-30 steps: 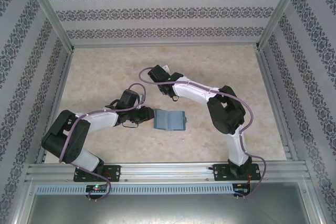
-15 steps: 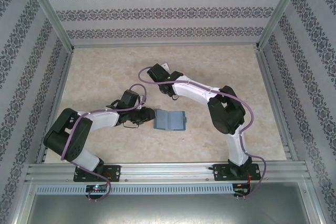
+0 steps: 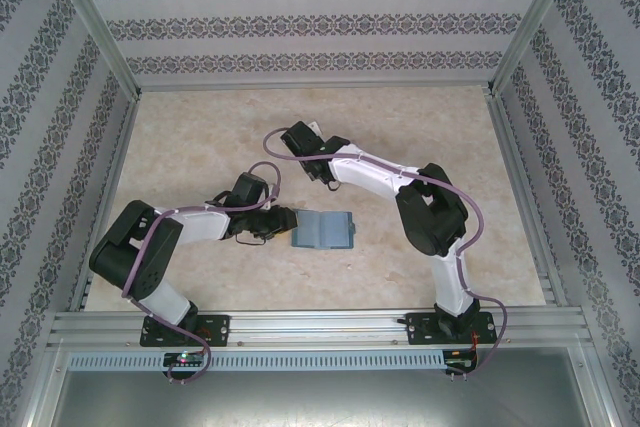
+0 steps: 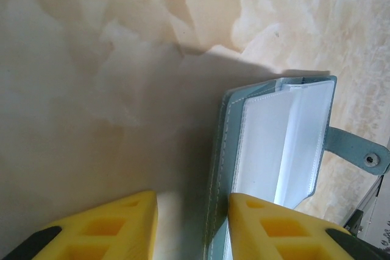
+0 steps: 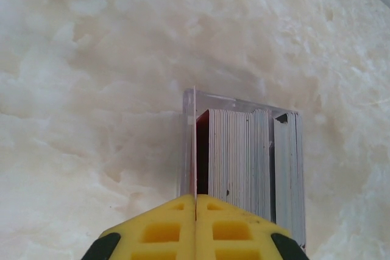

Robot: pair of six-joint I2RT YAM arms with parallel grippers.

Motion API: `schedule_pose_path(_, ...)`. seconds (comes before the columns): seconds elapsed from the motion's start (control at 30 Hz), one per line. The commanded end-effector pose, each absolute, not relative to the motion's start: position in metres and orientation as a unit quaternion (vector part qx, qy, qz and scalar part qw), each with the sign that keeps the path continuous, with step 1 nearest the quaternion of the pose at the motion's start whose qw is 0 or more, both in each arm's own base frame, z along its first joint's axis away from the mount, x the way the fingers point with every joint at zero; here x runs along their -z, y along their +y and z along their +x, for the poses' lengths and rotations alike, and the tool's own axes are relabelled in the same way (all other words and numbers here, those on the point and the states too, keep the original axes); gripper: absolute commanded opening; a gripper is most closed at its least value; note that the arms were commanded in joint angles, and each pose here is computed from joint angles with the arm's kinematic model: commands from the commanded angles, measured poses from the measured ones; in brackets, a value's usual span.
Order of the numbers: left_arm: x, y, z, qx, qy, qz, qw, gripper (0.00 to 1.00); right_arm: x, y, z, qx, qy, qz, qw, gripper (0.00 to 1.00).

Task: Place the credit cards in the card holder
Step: Pick up the credit card from the storage box, then insert the credit card into the card slot.

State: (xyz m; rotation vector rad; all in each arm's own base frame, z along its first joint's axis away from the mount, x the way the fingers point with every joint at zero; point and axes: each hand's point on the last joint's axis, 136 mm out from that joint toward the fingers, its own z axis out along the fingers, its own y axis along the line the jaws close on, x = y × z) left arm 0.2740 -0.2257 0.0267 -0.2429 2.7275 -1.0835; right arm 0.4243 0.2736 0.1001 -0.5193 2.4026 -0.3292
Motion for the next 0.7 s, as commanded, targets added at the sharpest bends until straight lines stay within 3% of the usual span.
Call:
schedule_pose_path(0.0,-0.025,-0.228,0.275,0.372,0.92,-0.08,0.094,0.37,-0.128,0.279,0.414,0.067,0.921,-0.18,0.338,0.0)
schedule_pose_path(0.3,-0.023,-0.224,0.277,0.357,0.925,-0.081,0.099,0.36,-0.169,0.288,0.355,-0.126,0.919,-0.153,0.34,0.0)
schedule_pose_path(0.43,-0.023,-0.222,0.277,0.345,0.93,-0.074,0.099,0.36,-0.166,0.282,0.311,-0.202,0.917,-0.168,0.301,0.0)
schedule_pose_path(0.67,-0.02,-0.219,0.279,0.335,0.934,-0.074,0.103,0.36,-0.131,0.271,0.248,-0.371,0.903,-0.097,0.194,0.0)
